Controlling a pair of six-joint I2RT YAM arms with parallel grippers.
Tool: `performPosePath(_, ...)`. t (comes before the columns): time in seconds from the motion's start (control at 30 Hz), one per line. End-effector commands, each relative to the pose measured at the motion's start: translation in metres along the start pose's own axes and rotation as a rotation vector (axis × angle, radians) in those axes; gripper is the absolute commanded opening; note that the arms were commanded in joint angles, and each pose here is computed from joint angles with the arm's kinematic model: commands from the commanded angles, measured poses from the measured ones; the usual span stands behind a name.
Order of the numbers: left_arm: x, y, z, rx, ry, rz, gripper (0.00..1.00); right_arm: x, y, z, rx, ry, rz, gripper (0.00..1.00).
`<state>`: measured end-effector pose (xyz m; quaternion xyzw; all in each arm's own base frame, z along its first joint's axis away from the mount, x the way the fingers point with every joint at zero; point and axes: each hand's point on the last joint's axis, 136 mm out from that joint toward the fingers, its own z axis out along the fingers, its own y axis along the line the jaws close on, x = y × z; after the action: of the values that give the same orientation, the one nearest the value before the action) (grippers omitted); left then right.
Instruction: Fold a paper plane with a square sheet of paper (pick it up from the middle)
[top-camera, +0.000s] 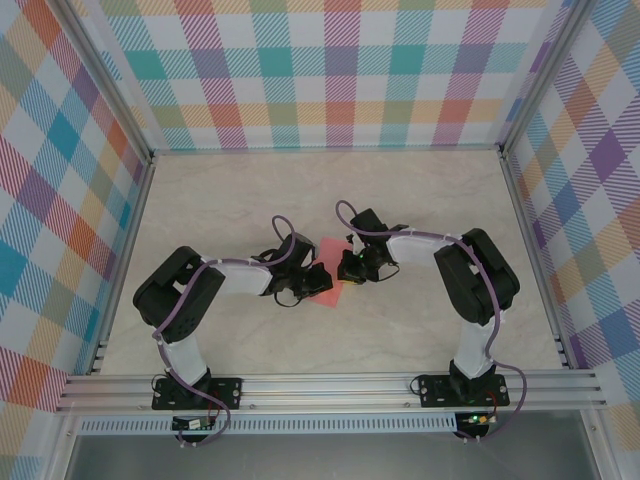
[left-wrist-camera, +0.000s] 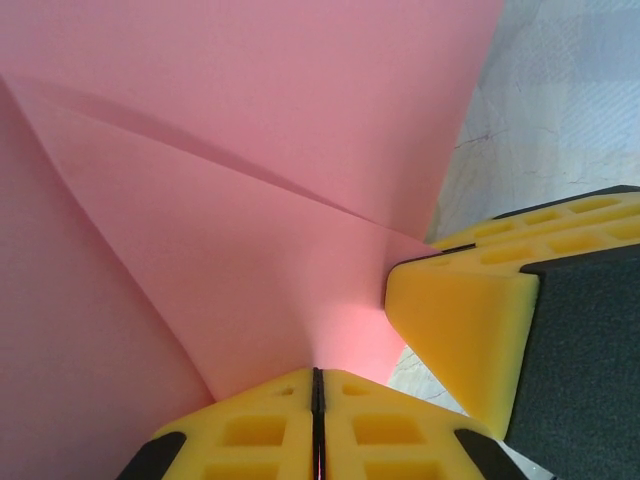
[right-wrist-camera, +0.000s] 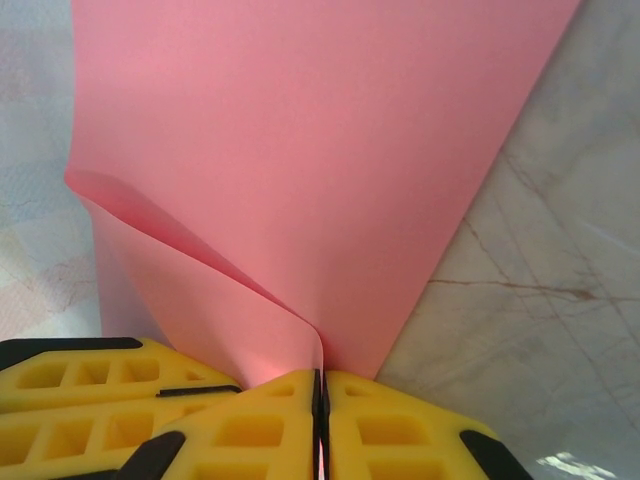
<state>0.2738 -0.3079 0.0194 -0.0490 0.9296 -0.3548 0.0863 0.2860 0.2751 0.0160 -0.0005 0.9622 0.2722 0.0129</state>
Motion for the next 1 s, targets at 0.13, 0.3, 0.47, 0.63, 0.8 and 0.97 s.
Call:
performPosePath(0.13, 0.024, 0.041, 0.006, -0.126, 0.048, -0.057, 0.09, -0.013, -0.002, -0.026, 0.079, -0.079, -0.024, 0.22)
performPosePath(0.3, 0.025, 0.045, 0.007, -0.138, 0.048, -0.067, 0.08, -0.011, 0.002, -0.042, 0.069, -0.114, -0.028, 0.23)
performPosePath(0.47, 0.024, 0.047, 0.007, -0.145, 0.042, -0.071, 0.08, -0.002, 0.017, -0.025, -0.041, -0.028, -0.031, 0.11)
performPosePath(0.63, 0.024, 0.047, 0.006, -0.146, 0.034, -0.075, 0.08, -0.001, 0.020, -0.009, -0.074, 0.023, -0.033, 0.09)
performPosePath(0.8, 0.022, 0.044, 0.004, -0.142, 0.029, -0.074, 0.08, 0.000, 0.018, -0.001, -0.081, 0.048, -0.042, 0.08)
performPosePath(0.97, 0.020, 0.039, 0.003, -0.129, 0.027, -0.068, 0.08, 0.008, -0.001, 0.013, -0.024, 0.084, -0.044, 0.07)
